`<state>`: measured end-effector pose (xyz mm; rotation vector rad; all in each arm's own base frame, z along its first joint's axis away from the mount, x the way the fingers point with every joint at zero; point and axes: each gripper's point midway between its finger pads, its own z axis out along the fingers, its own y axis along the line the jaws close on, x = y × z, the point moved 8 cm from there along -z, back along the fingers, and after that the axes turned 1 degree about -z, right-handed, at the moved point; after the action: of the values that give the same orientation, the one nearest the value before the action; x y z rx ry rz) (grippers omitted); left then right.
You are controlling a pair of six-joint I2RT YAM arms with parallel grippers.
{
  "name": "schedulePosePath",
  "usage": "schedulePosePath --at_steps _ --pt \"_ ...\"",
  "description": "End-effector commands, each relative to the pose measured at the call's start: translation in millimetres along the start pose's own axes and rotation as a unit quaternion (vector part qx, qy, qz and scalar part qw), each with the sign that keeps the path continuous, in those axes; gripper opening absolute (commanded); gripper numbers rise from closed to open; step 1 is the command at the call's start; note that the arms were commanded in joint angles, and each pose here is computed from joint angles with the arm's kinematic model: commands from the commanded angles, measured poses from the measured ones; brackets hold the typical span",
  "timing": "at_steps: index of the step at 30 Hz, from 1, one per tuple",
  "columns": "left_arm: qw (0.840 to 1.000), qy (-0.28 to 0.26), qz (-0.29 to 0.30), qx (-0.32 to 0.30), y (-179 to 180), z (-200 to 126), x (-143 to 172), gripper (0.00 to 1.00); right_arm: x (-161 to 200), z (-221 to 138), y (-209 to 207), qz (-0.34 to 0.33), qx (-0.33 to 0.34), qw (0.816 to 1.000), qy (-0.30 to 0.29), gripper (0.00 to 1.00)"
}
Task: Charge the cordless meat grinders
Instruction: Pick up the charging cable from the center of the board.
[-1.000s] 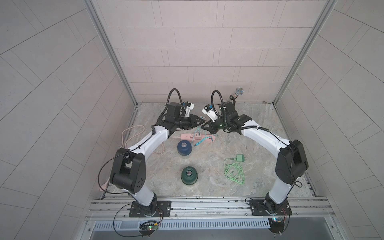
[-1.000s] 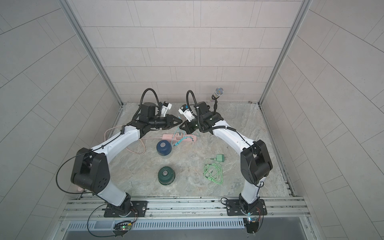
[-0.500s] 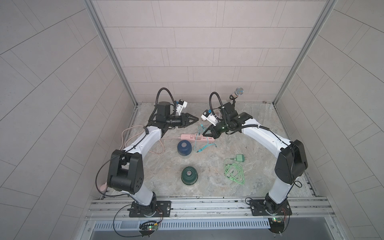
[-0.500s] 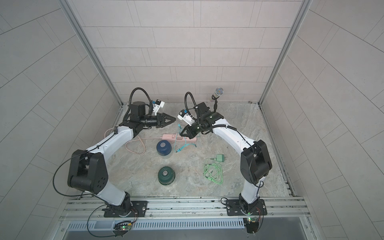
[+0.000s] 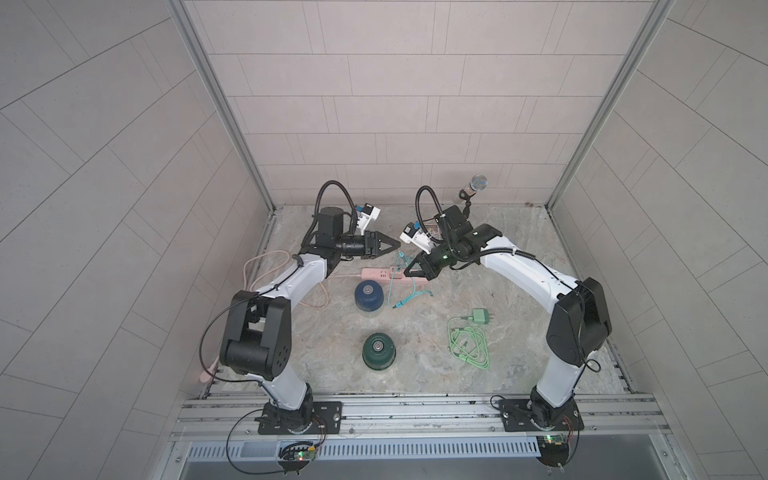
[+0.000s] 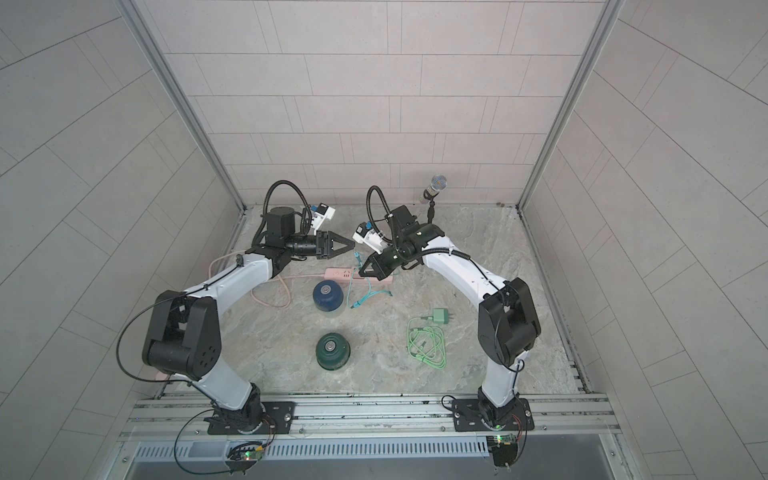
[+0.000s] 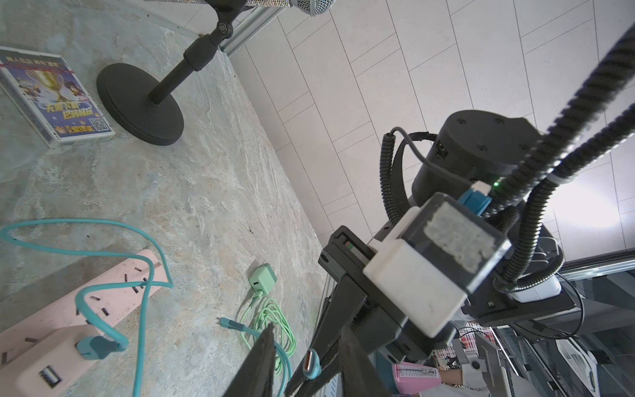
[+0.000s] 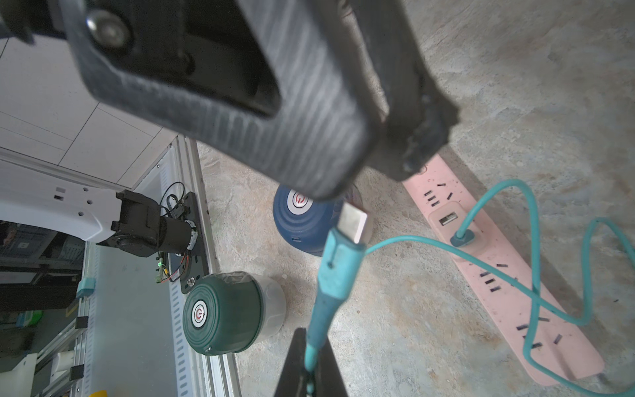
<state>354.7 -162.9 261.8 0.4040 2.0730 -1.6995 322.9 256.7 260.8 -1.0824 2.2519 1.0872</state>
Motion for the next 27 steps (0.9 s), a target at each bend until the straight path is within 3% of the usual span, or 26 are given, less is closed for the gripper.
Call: schedulePosePath --at_steps 1,6,20,24,27 --pt "1.000 0.012 0.010 0.015 1.8 5.2 6.6 0.34 -5.4 0.3 4.1 -0.020 -0.012 1.000 0.002 0.03" --pt "1.000 0.017 0.006 0.012 4.9 10.0 11.8 0.31 -7.6 1.5 2.9 -0.019 -0.013 1.000 0.002 0.03" --pt "1.000 0.013 -0.011 -0.014 5.9 9.0 10.3 0.04 -9.0 -0.8 0.1 -0.027 0.013 1.000 0.003 0.04" --pt "0.998 0.023 -0.025 -0.047 9.2 6.1 18.7 0.00 -11.9 -2.4 -1.0 -0.030 0.030 0.999 -0.009 0.10" --pt "0.996 0.030 -0.037 -0.070 10.9 3.2 25.5 0.00 -14.1 -4.4 0.1 -0.039 0.048 0.998 -0.018 0.20"
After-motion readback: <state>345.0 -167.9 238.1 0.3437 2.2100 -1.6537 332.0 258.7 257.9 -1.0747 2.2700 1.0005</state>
